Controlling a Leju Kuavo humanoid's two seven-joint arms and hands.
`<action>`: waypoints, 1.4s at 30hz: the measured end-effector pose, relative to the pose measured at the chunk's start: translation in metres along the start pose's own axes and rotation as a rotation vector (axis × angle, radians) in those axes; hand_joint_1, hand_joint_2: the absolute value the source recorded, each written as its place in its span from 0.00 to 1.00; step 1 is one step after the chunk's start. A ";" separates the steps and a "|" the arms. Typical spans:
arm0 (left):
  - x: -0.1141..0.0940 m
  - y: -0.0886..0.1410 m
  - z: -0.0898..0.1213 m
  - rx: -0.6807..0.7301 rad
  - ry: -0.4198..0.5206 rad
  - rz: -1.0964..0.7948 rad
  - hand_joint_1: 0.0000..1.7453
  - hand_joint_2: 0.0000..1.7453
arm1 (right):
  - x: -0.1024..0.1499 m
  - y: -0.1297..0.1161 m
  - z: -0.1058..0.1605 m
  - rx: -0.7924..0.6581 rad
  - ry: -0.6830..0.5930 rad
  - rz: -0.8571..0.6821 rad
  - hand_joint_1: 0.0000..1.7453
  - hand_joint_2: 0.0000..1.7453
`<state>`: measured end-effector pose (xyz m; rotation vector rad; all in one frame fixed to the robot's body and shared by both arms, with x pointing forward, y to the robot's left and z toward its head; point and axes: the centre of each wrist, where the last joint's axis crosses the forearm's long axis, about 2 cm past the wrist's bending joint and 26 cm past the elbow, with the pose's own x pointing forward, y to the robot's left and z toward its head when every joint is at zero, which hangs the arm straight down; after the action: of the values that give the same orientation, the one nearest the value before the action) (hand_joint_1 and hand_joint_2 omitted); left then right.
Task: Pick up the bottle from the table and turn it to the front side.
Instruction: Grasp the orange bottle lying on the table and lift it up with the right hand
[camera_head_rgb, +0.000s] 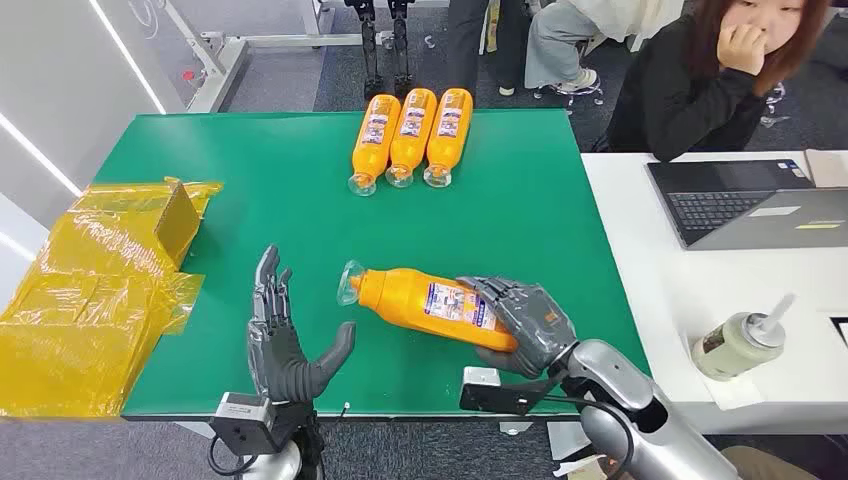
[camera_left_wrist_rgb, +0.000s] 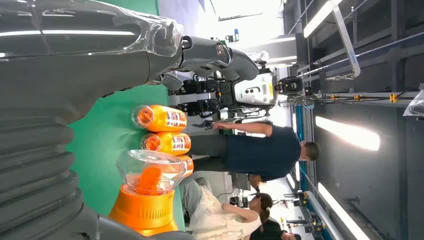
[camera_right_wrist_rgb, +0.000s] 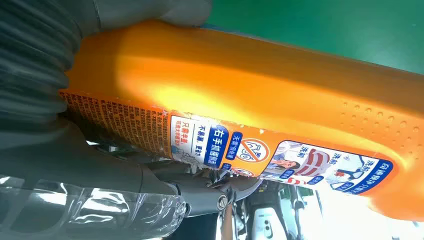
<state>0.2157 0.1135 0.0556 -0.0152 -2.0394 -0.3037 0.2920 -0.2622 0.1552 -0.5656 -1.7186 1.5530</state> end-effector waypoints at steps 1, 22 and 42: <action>0.000 0.000 0.000 0.000 0.001 0.002 0.00 1.00 | 0.002 0.001 0.000 -0.004 -0.002 -0.002 1.00 1.00; 0.002 -0.008 -0.008 -0.061 0.060 0.363 0.00 1.00 | 0.083 0.029 0.010 -0.143 -0.051 -0.048 1.00 1.00; 0.007 -0.005 -0.011 -0.123 0.119 0.666 1.00 1.00 | 0.129 0.035 -0.001 -0.169 -0.060 -0.207 1.00 1.00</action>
<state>0.2215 0.1051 0.0656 -0.7178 -1.7785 -0.0063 0.2062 -0.1600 0.1508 -0.4121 -1.9015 1.3002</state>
